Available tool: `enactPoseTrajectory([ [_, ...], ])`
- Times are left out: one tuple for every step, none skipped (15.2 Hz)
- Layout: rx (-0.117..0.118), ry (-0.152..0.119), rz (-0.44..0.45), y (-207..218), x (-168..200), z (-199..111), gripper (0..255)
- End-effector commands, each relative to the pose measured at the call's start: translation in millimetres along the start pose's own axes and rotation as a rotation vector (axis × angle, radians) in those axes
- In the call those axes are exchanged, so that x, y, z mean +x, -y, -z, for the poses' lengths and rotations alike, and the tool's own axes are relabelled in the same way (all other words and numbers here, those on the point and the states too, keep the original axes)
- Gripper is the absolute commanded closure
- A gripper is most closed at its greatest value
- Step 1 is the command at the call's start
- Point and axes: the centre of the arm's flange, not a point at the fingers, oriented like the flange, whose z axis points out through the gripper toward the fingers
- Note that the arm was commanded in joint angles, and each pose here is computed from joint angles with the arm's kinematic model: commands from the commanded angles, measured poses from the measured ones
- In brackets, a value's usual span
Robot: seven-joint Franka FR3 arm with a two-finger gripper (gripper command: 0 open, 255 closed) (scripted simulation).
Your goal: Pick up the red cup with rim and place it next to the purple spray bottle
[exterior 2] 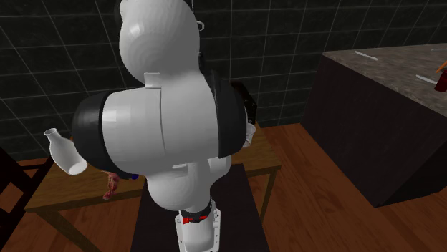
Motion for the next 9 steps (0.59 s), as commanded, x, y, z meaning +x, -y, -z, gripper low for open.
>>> enactPoseTrajectory([
  [0.000,0.000,0.000,0.0,0.0,0.0,0],
  [-0.001,0.001,-0.002,-6.6,2.8,-11.0,0],
  [-0.002,0.001,-0.004,-13.2,5.6,-22.1,0],
  [-0.002,0.002,-0.006,-19.9,8.4,-33.1,0],
  [-0.003,0.003,-0.008,-26.5,11.1,-44.1,0],
  [-0.004,0.003,-0.009,-33.2,13.8,-55.1,0],
  [-0.005,0.004,-0.011,-39.8,16.5,-66.1,0],
  [-0.006,0.005,-0.013,-46.5,19.2,-77.2,0],
  [-0.006,0.005,-0.015,-53.2,21.9,-88.2,0],
])
